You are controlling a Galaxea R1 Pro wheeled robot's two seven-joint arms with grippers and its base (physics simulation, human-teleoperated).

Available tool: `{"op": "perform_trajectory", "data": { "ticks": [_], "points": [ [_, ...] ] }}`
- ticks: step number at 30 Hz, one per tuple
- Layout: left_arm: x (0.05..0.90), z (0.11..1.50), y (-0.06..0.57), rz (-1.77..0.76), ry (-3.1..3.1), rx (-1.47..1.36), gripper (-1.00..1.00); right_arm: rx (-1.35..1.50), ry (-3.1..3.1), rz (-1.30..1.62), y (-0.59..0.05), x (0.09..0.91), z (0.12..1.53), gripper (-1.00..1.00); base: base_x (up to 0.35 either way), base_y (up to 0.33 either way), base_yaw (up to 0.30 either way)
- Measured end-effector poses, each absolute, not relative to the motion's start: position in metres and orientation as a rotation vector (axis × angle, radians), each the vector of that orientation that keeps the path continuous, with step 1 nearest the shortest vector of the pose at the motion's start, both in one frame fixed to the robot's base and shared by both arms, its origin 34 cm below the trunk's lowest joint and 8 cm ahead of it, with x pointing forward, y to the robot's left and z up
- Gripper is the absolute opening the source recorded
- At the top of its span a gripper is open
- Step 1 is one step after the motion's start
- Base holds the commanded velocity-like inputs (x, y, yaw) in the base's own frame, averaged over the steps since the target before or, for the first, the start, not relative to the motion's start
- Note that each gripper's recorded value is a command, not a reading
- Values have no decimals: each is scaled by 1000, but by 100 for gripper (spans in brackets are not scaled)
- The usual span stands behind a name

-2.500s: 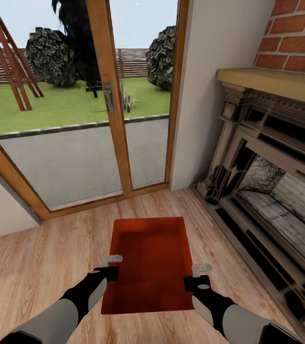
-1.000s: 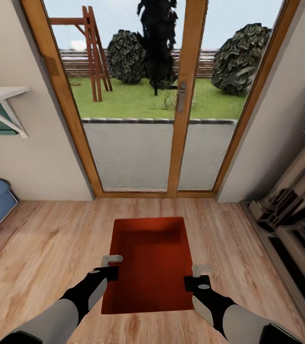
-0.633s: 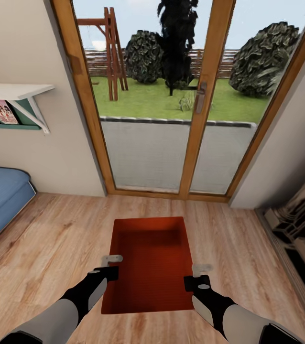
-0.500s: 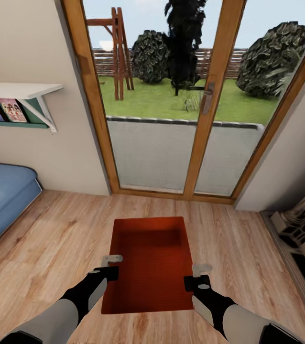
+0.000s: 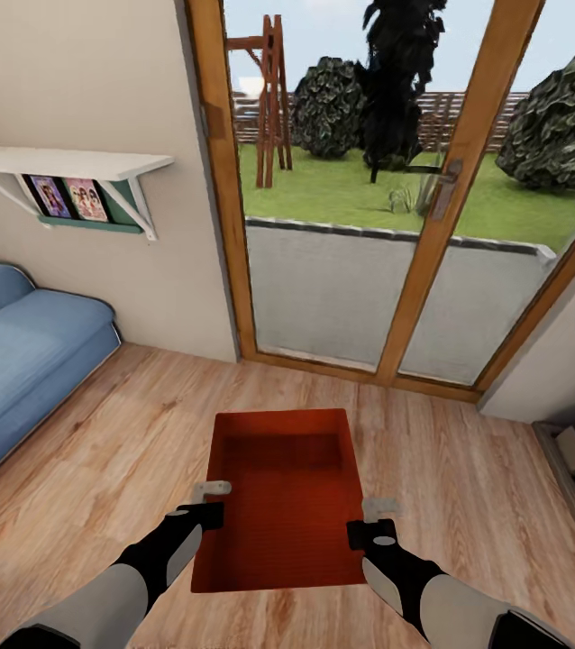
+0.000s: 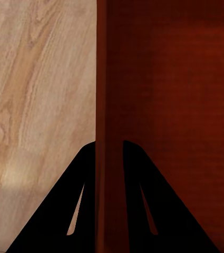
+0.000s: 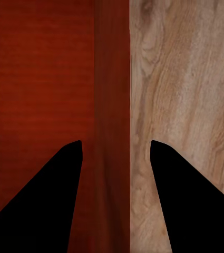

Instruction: Move the two storage containers from the living room to the garage. In the garage, place one container on the floor and stack the other container on top of it (either order is fine).

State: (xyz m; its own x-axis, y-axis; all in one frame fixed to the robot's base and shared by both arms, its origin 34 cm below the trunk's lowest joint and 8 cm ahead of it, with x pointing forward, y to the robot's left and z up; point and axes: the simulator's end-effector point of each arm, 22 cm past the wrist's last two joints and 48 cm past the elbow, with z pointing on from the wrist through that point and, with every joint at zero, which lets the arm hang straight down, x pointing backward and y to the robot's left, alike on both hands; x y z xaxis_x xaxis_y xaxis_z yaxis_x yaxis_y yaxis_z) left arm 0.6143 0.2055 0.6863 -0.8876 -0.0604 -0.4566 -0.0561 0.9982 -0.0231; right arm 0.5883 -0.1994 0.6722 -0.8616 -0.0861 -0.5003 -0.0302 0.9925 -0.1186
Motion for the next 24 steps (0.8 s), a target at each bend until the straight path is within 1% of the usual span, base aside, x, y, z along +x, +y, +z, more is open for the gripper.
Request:
{"op": "perform_trajectory", "data": {
  "ticks": [24],
  "points": [
    [614, 686, 205, -13, 2666, -82, -100, -82, 2607, -145, -199, 588, 672, -100, 0, 0, 270]
  ]
}}
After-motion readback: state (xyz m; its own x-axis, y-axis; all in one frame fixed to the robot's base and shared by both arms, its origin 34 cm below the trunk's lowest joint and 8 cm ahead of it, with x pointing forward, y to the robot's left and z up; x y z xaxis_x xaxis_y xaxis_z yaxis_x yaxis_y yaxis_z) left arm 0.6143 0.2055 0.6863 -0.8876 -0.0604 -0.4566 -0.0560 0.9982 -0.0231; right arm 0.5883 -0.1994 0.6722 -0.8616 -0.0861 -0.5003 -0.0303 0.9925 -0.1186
